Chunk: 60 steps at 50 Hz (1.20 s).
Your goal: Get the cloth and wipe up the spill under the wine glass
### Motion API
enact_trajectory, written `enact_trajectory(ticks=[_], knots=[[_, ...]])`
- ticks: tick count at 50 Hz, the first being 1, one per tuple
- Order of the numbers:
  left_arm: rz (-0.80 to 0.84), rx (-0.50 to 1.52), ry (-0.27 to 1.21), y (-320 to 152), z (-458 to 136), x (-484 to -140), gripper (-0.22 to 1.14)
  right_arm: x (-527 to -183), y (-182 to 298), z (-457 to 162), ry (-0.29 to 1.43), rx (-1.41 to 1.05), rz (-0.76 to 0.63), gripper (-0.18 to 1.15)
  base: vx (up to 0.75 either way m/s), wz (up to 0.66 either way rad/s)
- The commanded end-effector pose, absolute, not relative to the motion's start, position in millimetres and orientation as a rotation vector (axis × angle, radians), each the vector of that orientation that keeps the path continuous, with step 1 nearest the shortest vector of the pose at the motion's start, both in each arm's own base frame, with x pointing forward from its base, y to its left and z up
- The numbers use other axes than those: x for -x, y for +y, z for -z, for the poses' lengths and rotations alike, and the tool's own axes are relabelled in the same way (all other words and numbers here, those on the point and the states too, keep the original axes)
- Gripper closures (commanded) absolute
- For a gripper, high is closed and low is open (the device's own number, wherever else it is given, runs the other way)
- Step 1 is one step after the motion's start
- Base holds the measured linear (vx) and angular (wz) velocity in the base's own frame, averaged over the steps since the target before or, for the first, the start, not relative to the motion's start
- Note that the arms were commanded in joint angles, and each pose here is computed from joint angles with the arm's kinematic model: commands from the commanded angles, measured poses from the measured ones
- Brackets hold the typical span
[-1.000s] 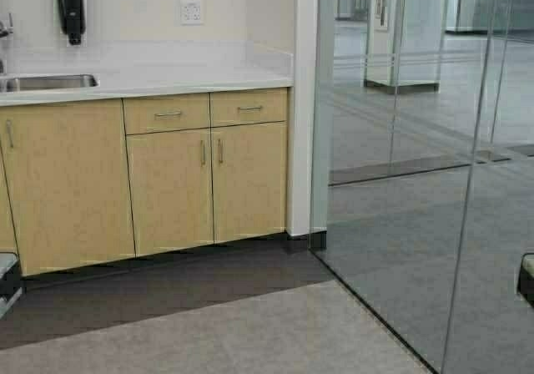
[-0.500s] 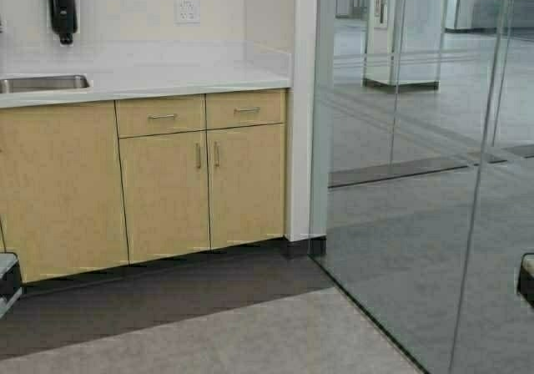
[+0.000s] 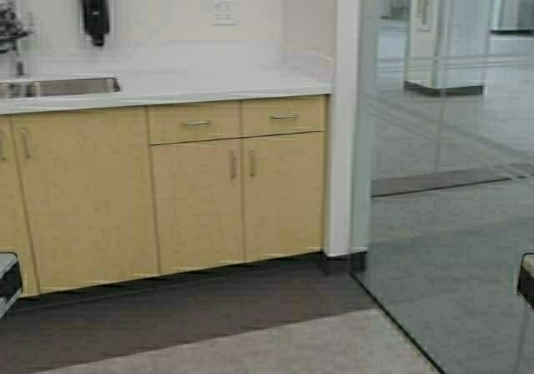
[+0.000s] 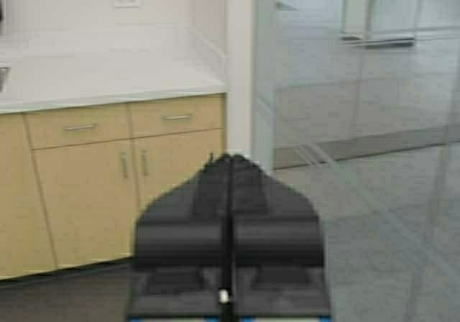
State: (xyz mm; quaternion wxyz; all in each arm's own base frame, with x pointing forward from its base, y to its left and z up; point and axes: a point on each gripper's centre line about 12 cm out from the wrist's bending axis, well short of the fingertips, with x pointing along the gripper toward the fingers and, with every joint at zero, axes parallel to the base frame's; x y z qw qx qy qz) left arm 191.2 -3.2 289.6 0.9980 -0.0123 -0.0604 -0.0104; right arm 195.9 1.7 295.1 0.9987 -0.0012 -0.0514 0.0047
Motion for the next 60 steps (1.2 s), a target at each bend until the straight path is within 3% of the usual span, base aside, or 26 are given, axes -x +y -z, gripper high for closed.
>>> enact_trajectory(ticks=[1,60], knots=[[0.021,0.023,-0.115,-3.1,-288.1,-196.7,0.89,-199.9,2.1,-300.1,-0.112,0.002,-0.011,0.92,0.29,0.30],[0.025,0.025,-0.139,-3.7,-287.6,-192.2,0.89,-196.3,3.8,-298.6,-0.118,0.004,-0.026,0.92,0.37,0.28]])
